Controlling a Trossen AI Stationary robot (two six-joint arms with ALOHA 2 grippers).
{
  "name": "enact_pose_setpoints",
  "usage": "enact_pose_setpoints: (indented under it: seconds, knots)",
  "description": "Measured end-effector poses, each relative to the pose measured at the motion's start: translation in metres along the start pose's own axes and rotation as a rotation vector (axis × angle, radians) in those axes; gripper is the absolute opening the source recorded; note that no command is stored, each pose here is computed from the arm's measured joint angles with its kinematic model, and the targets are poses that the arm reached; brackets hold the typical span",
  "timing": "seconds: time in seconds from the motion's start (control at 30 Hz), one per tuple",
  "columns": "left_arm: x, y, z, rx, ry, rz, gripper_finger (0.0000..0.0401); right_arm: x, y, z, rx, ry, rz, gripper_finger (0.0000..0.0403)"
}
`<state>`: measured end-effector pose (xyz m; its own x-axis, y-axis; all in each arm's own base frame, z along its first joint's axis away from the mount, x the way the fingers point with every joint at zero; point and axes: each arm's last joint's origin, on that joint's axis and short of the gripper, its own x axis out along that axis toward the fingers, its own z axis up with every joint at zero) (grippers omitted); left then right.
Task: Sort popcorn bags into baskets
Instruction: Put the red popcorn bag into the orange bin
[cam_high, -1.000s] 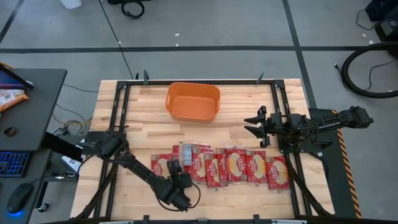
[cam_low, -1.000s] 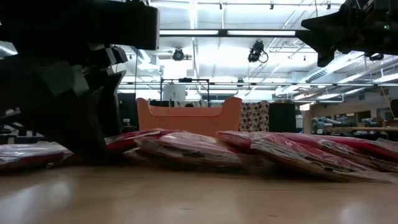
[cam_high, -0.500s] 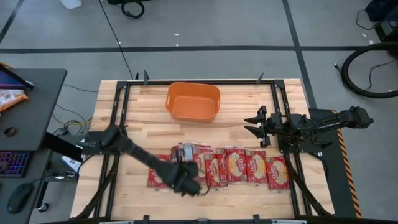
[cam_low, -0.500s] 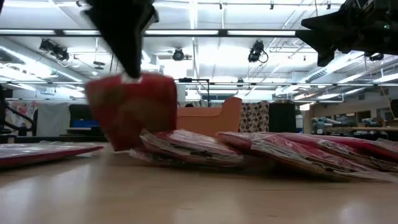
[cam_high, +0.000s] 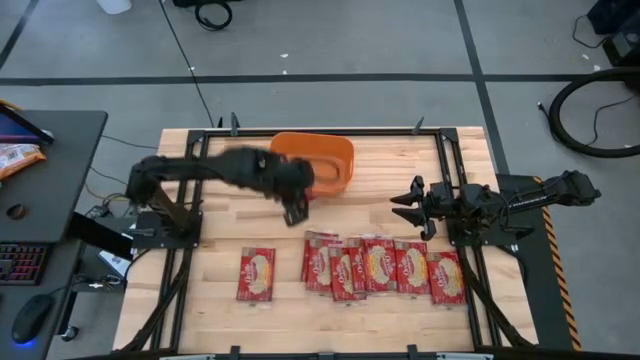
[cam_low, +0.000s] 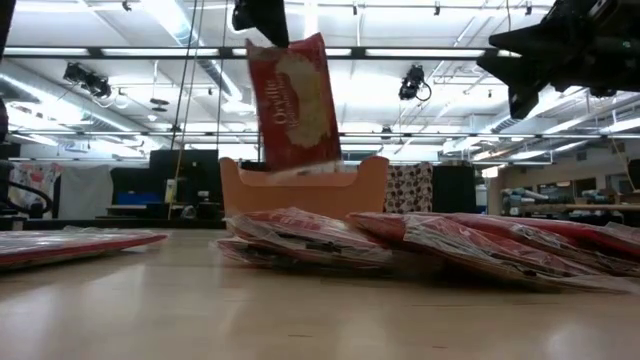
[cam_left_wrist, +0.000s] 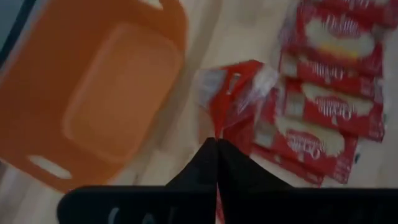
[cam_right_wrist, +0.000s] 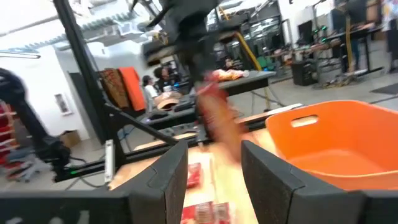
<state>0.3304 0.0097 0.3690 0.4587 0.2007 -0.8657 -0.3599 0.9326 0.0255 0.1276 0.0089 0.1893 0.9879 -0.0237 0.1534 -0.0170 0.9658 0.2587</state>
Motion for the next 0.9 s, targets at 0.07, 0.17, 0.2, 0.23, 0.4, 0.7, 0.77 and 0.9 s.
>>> enact_pose_setpoints:
  seconds: [0.07, 0.17, 0.2, 0.23, 0.4, 0.7, 0.77, 0.9]
  knots:
    - [-0.003, 0.022, 0.009, -0.018, -0.049, -0.017, 0.0002, 0.000, 0.000, 0.000, 0.019, 0.002, 0.009, 0.0154]
    - [-0.002, 0.055, 0.021, -0.039, -0.121, -0.013, 0.0001, 0.000, 0.000, 0.000, 0.024, 0.006, 0.013, 0.0154]
    - [-0.001, 0.065, 0.026, -0.051, -0.149, -0.023, 0.0001, 0.000, 0.000, -0.001, 0.024, 0.010, 0.014, 0.0154]
    - [0.003, 0.075, 0.030, -0.071, -0.166, -0.034, 0.0001, 0.000, 0.000, -0.001, 0.024, 0.011, 0.014, 0.0154]
    - [0.028, 0.117, 0.043, -0.190, -0.186, -0.044, 0.0001, 0.000, 0.000, -0.001, 0.023, 0.014, 0.013, 0.0154]
    - [0.100, 0.151, 0.048, -0.394, -0.046, -0.193, 0.0003, 0.000, 0.000, -0.001, 0.014, 0.007, 0.011, 0.0154]
    - [0.110, 0.159, 0.046, -0.419, -0.023, -0.187, 0.0003, 0.000, 0.000, -0.001, 0.014, 0.013, 0.010, 0.0154]
    - [0.119, 0.173, 0.037, -0.451, 0.060, -0.113, 0.0004, 0.000, 0.000, -0.003, 0.012, 0.031, 0.006, 0.0154]
